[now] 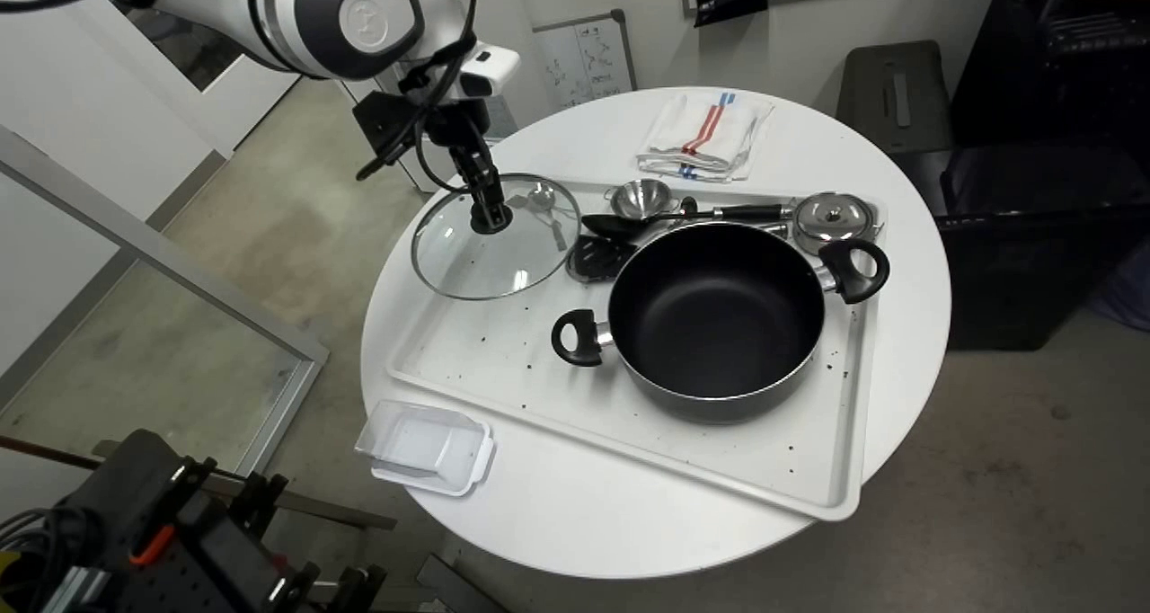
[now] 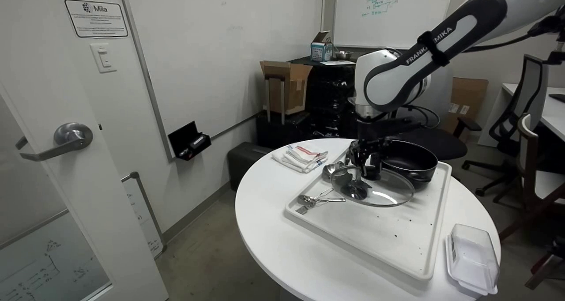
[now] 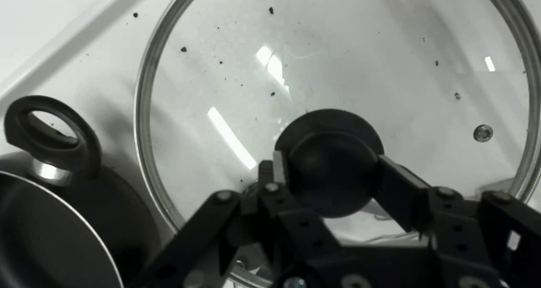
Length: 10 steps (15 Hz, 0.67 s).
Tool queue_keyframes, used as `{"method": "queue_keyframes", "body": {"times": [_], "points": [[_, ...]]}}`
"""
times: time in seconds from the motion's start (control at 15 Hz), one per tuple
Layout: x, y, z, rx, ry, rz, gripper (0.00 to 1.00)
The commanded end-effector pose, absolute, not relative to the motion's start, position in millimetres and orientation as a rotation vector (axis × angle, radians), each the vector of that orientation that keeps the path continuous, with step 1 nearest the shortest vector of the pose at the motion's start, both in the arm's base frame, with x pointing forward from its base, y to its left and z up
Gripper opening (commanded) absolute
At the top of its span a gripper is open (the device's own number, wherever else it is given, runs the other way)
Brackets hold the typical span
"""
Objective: Remove the lid from the pot
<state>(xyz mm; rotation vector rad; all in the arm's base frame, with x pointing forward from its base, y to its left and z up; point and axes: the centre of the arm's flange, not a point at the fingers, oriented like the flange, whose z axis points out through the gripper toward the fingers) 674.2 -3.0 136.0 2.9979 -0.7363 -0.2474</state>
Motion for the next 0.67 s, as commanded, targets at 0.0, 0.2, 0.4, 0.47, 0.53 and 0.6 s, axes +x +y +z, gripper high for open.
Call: {"method": "queue_keyframes", "body": {"times": [0.0, 0.2, 0.4, 0.47, 0.53, 0.6], "points": [[688, 5, 116, 3.028, -0.57, -0.232, 0.26], [690, 12, 89, 3.021, -0.454, -0.254, 0.26], [689, 24, 65, 3.01, -0.335, -0.272, 0.26], [688, 30, 59, 3.005, -0.301, -0.277, 0.26], [687, 36, 55, 3.001, -0.265, -0.269, 0.26], [687, 41, 51, 2.995, -0.236, -0.27, 0.26]]}}
